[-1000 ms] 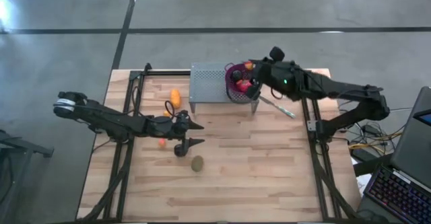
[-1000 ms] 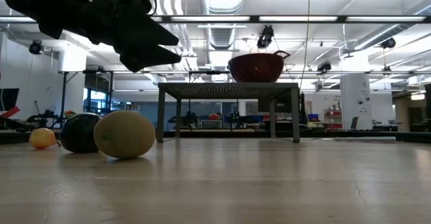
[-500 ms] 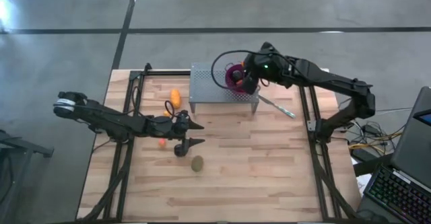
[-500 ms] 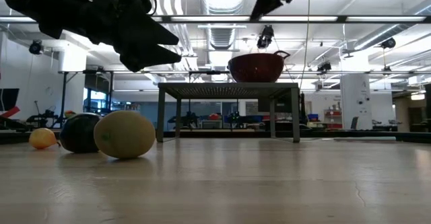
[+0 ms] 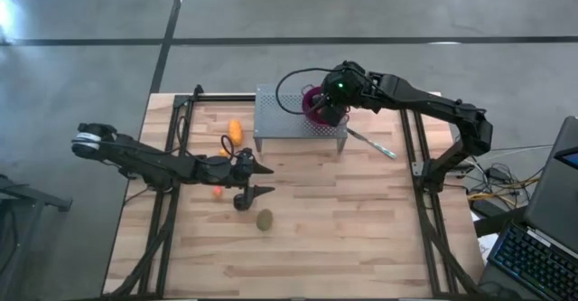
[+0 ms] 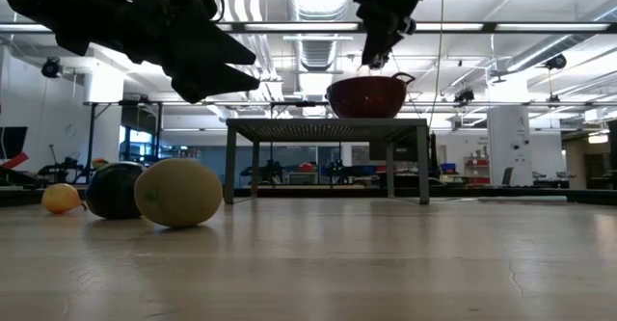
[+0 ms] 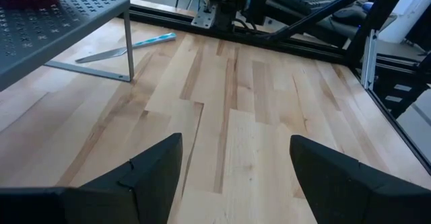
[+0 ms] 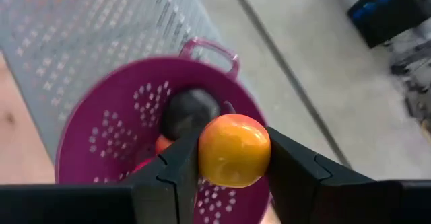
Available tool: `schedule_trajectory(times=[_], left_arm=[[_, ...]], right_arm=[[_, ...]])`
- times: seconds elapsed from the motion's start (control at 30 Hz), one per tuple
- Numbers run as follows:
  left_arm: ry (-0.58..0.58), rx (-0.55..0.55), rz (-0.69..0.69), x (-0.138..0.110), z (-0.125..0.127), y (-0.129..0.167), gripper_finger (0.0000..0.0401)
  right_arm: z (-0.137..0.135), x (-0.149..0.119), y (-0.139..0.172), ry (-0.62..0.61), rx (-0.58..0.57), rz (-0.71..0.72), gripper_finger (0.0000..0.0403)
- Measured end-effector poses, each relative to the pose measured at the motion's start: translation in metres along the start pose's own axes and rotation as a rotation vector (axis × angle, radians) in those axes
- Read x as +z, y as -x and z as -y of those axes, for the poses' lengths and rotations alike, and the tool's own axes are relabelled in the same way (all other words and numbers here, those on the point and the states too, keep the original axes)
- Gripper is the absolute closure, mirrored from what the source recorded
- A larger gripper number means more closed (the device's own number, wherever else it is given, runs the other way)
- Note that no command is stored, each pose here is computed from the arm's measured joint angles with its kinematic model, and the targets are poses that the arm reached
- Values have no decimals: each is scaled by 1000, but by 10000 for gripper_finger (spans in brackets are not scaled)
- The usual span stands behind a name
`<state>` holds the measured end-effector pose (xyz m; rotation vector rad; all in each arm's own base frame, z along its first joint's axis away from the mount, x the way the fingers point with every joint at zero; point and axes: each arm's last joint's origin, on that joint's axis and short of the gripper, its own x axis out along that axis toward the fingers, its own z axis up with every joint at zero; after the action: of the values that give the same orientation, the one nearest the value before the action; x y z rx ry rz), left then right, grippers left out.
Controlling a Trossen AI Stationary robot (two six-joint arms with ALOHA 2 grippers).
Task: Pick & Place Fruit
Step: Put the pear into the purple strainer bowl on the shelf
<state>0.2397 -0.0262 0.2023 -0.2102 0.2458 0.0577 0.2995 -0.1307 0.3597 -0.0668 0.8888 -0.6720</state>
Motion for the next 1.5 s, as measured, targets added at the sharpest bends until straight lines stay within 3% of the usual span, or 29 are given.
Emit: schedule_trajectory(times=[0.3, 0.7, 0.97, 1.27, 1.5], left_arm=[[0, 0, -2, -1, 0, 0, 121], [13, 1, -1, 0, 0, 0, 121], [13, 1, -1, -1, 0, 0, 121], [14, 0, -2, -1, 0, 0, 121], [14, 0, -2, -1, 0, 0, 121]], right_arm=[[2, -12, -5, -14, 12, -116, 246], [-5, -16, -22, -16, 48, -136, 265], [-8, -17, -35, -11, 53, -161, 243], [-11, -18, -41, -5, 54, -177, 265], [-11, -18, -41, -6, 55, -182, 241]])
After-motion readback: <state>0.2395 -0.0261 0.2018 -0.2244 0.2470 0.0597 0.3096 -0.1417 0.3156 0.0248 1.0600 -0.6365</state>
